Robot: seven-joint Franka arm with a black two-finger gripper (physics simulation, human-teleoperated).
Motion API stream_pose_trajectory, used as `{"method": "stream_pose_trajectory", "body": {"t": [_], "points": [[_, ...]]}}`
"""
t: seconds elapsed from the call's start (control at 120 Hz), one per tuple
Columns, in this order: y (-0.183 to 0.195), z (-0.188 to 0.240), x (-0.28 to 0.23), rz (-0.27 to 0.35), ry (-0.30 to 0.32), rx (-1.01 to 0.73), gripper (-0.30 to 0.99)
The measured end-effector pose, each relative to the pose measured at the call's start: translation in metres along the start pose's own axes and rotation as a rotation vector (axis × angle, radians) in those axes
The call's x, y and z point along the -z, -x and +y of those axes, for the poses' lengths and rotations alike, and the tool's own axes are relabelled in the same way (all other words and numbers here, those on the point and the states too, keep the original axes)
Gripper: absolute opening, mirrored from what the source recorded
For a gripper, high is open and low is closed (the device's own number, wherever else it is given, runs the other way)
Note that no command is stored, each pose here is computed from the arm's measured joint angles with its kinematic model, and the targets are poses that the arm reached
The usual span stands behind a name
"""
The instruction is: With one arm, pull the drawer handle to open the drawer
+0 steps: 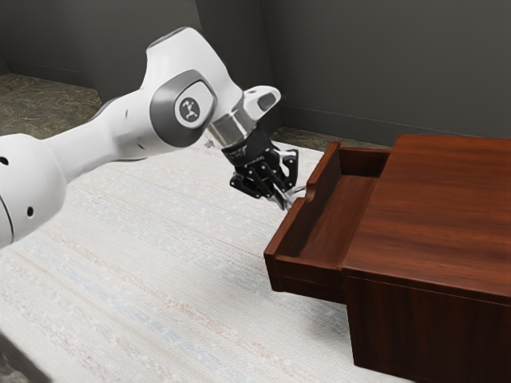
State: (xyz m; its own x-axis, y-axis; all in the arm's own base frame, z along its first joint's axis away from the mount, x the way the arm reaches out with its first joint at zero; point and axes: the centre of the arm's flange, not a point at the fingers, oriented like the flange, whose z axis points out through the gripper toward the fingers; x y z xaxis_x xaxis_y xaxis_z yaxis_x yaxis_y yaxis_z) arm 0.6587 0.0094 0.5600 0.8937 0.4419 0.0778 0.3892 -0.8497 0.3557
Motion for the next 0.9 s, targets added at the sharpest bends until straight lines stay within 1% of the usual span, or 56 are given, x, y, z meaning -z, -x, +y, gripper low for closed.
{"method": "stream_pose_trajectory", "body": {"t": [0.242, 0.492, 0.9], "points": [[-0.002, -0.006, 0.008, 0.013, 0.0, 0.008, 0.02], [0.0, -0.009, 0.01, 0.014, -0.002, 0.011, 0.02], [-0.003, -0.027, 0.022, 0.029, -0.008, 0.037, 0.03]]}}
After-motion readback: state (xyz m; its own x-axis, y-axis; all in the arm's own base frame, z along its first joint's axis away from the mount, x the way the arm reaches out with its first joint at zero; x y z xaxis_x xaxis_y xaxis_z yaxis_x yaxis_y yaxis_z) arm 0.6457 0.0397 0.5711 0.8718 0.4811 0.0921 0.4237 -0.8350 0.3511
